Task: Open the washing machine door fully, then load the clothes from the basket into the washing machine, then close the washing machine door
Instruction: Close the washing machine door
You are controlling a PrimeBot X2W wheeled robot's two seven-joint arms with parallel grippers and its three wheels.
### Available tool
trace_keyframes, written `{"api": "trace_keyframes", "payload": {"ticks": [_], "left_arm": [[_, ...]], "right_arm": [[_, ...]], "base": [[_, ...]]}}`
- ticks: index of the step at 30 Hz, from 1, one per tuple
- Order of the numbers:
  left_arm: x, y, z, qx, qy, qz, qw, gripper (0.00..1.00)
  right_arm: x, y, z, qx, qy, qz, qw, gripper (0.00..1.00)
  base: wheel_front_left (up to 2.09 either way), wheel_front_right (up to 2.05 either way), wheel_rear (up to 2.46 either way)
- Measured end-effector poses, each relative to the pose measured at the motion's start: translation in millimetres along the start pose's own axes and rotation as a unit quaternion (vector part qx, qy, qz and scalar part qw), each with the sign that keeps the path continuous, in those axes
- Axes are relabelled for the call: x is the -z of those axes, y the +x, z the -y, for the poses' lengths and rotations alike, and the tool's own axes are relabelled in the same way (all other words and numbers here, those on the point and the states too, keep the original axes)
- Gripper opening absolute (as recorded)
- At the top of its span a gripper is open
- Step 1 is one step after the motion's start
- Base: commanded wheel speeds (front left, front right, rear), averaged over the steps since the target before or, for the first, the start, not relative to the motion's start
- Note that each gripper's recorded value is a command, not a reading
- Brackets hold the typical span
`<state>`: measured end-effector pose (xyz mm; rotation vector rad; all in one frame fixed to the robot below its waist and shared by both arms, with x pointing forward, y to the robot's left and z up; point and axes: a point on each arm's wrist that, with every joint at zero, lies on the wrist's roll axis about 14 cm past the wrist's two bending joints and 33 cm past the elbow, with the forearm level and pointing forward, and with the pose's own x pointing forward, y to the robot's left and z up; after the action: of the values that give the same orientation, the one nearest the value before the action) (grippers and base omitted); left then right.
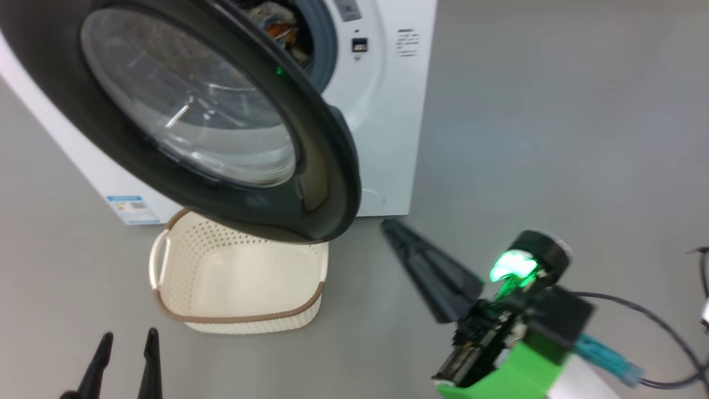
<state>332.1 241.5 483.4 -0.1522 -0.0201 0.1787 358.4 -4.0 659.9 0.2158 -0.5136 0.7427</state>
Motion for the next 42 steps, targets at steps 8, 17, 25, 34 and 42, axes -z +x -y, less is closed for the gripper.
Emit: {"api": "trace_keyframes", "payload": {"ticks": [8,17,25,34,42], "left_arm": [[-5.2,1.9,-8.7,-0.019,-0.013,0.009,1.000,1.00],[-8.9,21.8,-2.2,-0.015,-0.020,0.016,1.000,1.00],[-3.9,31.8,-5.0,-0.023,-0.019,0.009,1.000,1.00],[7.0,35.7,-10.2,-0.032,-0.022,-0.008,0.999,1.00],[10.5,44.1,-4.2,-0.021,-0.033,-0.010,0.999,1.00]], "right_arm": [[76.3,-0.6,-23.6,-0.067,0.038,-0.107,0.991,0.00],[140.1,15.3,-16.2,-0.093,0.053,-0.169,0.980,0.00],[181.0,40.4,2.5,-0.067,0.071,-0.186,0.978,0.00],[213.2,58.6,42.1,0.000,0.077,-0.198,0.977,0.00],[215.9,85.1,82.2,0.055,0.081,-0.175,0.980,0.00]], "base": [[0.00,0.00,0.00],[0.00,0.00,0.00],[0.00,0.00,0.00],[0.00,0.00,0.00],[0.00,0.00,0.00]]}}
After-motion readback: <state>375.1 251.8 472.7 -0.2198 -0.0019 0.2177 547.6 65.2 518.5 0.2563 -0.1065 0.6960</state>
